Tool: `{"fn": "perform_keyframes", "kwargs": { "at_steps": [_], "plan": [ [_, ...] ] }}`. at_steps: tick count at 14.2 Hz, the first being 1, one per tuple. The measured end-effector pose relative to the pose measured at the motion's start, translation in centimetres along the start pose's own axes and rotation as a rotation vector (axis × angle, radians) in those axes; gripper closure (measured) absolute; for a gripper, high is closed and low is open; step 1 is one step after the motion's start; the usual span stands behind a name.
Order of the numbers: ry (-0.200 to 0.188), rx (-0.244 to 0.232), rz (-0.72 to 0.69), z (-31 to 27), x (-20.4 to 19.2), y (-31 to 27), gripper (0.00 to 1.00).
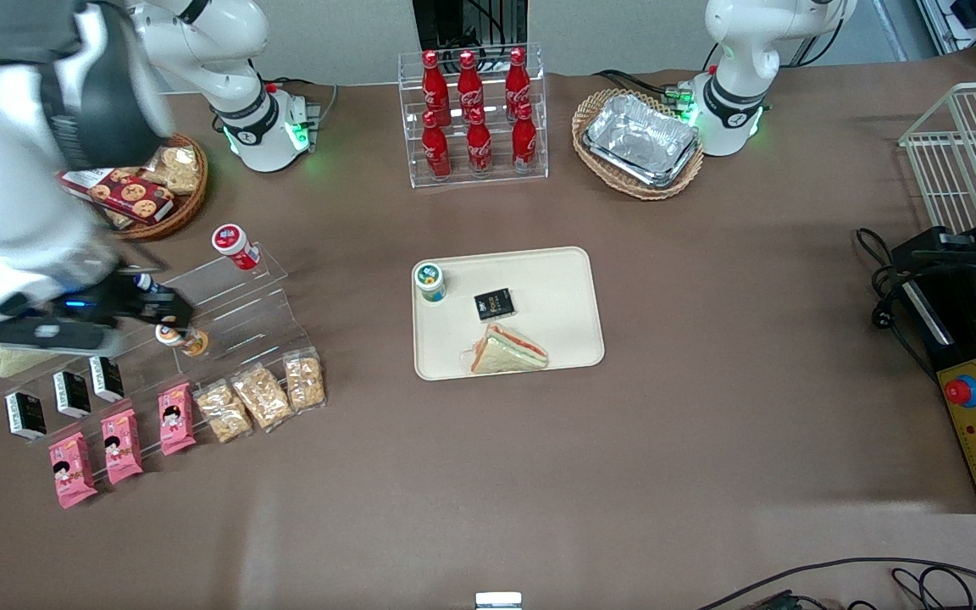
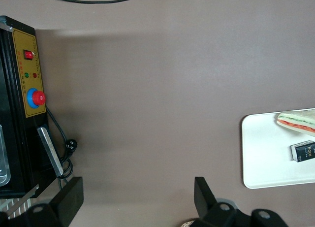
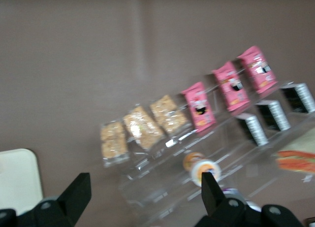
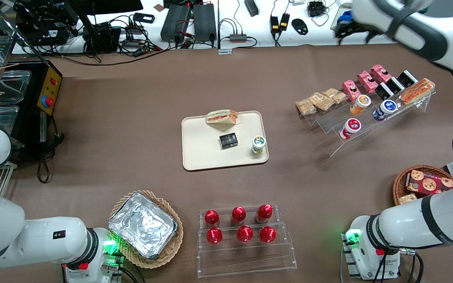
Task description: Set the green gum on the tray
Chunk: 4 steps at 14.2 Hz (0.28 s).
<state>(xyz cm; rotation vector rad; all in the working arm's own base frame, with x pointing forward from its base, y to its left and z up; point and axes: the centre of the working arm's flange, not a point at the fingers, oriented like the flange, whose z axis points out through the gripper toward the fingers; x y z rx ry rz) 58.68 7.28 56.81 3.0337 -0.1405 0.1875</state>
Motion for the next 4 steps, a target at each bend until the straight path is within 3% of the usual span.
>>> {"fn": "perform_keyframes", "kwargs": {
  "at_steps": [4],
  "plan": [
    [-0.009,0.091,0.043,-2.1,1.2,11.9,0.0]
  ]
}}
